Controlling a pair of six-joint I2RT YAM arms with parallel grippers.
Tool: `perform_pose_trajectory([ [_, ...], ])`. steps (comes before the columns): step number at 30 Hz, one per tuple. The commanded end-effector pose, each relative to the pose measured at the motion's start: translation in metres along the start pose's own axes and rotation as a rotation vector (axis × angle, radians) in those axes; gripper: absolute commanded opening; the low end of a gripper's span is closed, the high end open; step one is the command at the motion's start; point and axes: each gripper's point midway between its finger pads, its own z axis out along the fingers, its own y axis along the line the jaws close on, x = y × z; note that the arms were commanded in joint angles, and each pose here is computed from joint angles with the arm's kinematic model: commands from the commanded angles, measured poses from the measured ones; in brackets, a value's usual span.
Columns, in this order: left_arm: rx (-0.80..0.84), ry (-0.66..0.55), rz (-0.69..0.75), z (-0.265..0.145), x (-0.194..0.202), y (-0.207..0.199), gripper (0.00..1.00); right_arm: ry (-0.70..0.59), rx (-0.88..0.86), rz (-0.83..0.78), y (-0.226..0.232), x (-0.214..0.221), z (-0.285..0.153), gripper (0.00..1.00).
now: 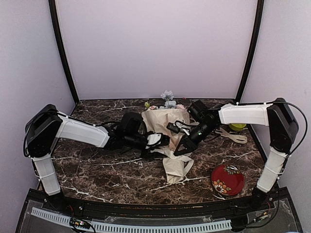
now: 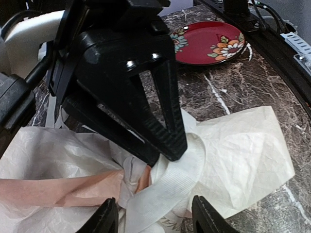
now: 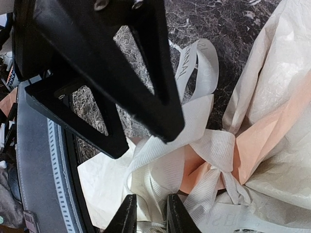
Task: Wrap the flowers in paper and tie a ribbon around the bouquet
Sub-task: Cross the half-tied ribbon over the folded bouquet.
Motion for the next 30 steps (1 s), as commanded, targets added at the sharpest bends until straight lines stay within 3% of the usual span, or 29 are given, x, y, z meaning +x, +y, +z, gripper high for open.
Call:
perform_pose_trajectory([
  [1,0.075,-0.065,0.014,-0.011,-0.029,-0.011,0.50,-0.011,0.002,0.007,0.005,0.000,-0.005,0.22],
  [13,-0.070,-0.024,0.040,0.005,-0.030,0.009,0.50,-0.122,-0.029,0.020,0.007,-0.022,-0.018,0.22],
  [23,-0.087,-0.011,0.016,0.007,-0.029,0.015,0.19,-0.262,0.025,0.169,-0.012,-0.019,-0.043,0.35],
  [30,-0.102,-0.003,-0.013,0.009,-0.028,0.019,0.09,-0.324,0.060,0.281,-0.009,0.006,-0.043,0.41],
])
